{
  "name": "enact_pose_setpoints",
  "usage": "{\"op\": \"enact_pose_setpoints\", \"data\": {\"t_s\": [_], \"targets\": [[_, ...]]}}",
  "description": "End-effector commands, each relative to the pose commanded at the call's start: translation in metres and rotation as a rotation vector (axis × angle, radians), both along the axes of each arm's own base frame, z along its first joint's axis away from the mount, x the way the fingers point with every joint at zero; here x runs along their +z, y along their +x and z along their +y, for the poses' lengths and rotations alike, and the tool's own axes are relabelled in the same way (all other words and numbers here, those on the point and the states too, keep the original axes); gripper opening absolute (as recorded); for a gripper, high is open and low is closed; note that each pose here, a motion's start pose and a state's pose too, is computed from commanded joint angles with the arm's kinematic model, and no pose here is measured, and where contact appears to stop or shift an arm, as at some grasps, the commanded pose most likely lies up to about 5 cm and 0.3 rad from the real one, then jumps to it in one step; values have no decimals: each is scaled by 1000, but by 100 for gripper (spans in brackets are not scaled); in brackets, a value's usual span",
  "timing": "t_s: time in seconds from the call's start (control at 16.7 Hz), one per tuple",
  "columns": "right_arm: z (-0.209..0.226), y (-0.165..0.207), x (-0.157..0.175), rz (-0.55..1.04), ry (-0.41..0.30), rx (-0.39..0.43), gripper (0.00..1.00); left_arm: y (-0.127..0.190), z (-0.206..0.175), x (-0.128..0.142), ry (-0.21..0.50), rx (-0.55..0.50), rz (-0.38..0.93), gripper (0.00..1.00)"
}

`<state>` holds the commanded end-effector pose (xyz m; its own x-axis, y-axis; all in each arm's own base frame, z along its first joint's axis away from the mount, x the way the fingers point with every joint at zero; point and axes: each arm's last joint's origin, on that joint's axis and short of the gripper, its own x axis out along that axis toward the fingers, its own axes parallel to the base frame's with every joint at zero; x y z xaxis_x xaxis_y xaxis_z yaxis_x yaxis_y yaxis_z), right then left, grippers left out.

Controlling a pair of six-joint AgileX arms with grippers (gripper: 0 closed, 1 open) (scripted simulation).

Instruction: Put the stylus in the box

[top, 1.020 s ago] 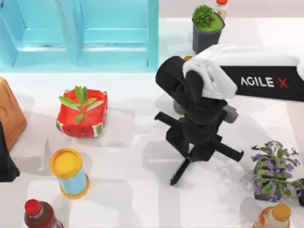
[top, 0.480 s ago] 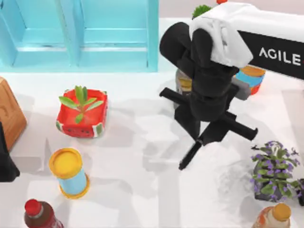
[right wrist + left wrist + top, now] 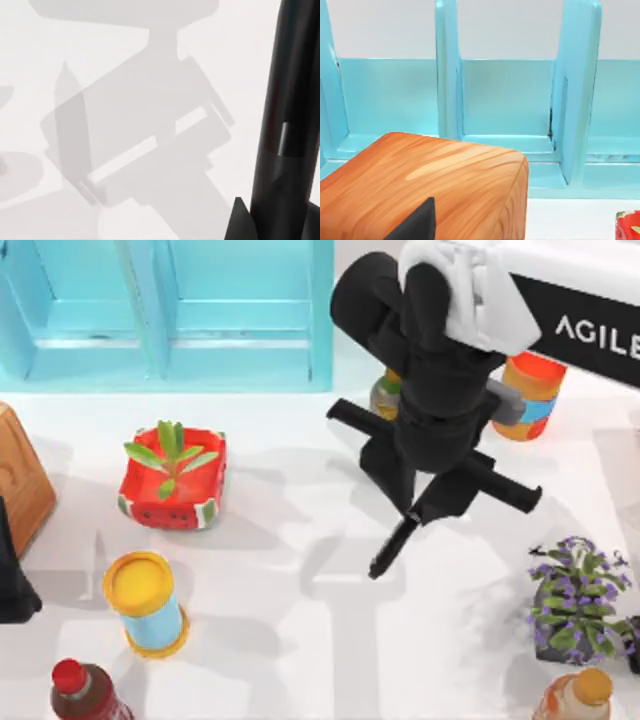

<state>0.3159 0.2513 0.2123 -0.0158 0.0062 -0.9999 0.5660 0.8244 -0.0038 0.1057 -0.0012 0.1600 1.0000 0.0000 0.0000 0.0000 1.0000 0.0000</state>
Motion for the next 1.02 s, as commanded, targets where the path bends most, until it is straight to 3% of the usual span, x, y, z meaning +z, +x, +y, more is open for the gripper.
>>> {"op": "enact_pose_setpoints", "data": {"t_s": [0.24, 0.42, 0.72, 1.02], "targets": [[-22, 14, 3, 3, 0, -44, 0, 0, 0, 0, 0, 0, 0, 100], [-74, 40, 8, 2, 3, -155, 0, 0, 0, 0, 0, 0, 0, 100], [-215, 74, 14, -1, 7, -464, 0, 0, 0, 0, 0, 0, 0, 100], [-367, 49, 21, -5, 9, -791, 0, 0, 0, 0, 0, 0, 0, 100]]}}
